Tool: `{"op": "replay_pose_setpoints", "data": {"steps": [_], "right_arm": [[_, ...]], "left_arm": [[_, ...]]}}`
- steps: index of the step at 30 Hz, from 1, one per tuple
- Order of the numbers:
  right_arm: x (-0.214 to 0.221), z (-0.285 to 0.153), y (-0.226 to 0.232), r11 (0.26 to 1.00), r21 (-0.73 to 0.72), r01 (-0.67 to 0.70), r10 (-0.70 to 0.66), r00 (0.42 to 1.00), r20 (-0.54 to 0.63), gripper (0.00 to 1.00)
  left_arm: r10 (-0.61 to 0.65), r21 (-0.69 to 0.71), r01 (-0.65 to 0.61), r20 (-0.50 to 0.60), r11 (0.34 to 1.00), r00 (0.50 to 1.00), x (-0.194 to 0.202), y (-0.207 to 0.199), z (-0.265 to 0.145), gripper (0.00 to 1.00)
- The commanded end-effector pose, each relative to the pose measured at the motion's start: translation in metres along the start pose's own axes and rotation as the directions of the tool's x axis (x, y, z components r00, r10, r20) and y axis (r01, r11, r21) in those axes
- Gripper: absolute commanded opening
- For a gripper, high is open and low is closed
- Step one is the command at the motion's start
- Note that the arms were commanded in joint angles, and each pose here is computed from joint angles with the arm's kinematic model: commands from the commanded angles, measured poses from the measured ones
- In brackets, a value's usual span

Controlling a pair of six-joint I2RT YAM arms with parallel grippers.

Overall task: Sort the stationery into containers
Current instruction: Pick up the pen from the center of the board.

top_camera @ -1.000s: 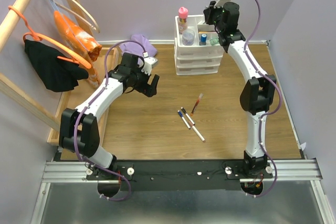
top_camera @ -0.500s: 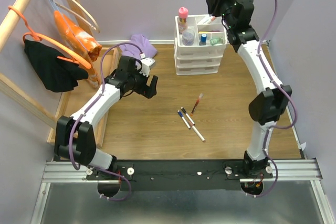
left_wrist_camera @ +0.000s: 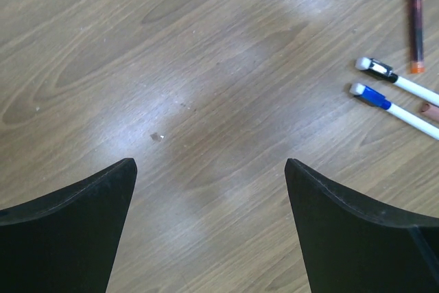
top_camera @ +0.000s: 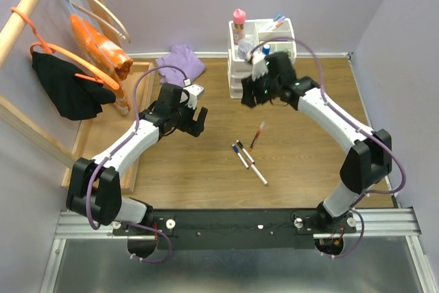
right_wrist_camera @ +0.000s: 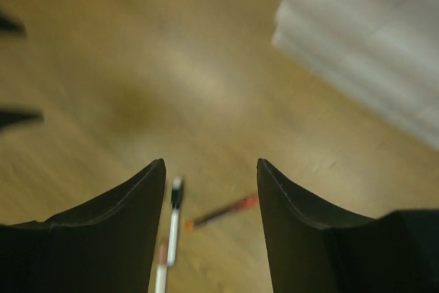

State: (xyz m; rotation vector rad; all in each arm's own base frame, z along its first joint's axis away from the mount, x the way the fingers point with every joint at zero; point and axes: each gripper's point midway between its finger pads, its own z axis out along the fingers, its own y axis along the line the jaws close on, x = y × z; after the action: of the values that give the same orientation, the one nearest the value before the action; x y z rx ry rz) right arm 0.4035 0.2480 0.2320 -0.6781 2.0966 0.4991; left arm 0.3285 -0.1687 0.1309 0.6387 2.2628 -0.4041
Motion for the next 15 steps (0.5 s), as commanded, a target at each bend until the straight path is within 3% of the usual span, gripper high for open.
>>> {"op": "replay_pose_setpoints", "data": {"steps": [1,6,15], "right_arm": [[0.105,-0.004,0.048,0.988,-0.139,0.063,-0.105,0.942,-0.317,0.52],[0.161,0.018,0.056,0.992,-0.123,-0.004,-0.062,0.846,-0.529,0.34],[0.224,-0.014,0.08,0.984,-0.179,-0.021,-0.107,0.729,-0.677,0.47]], "left_arm": [[-0.025,-0.068,0.026,0.021,0.997,0.999,-0.002,0.011,0.001,0.98],[0.016,-0.13,-0.015,0.008,0.991,1.0,0.0,0.018,-0.006,0.99],[0.105,-0.181,-0.108,-0.027,0.978,0.994,0.014,0.015,-0.009,0.99]]}}
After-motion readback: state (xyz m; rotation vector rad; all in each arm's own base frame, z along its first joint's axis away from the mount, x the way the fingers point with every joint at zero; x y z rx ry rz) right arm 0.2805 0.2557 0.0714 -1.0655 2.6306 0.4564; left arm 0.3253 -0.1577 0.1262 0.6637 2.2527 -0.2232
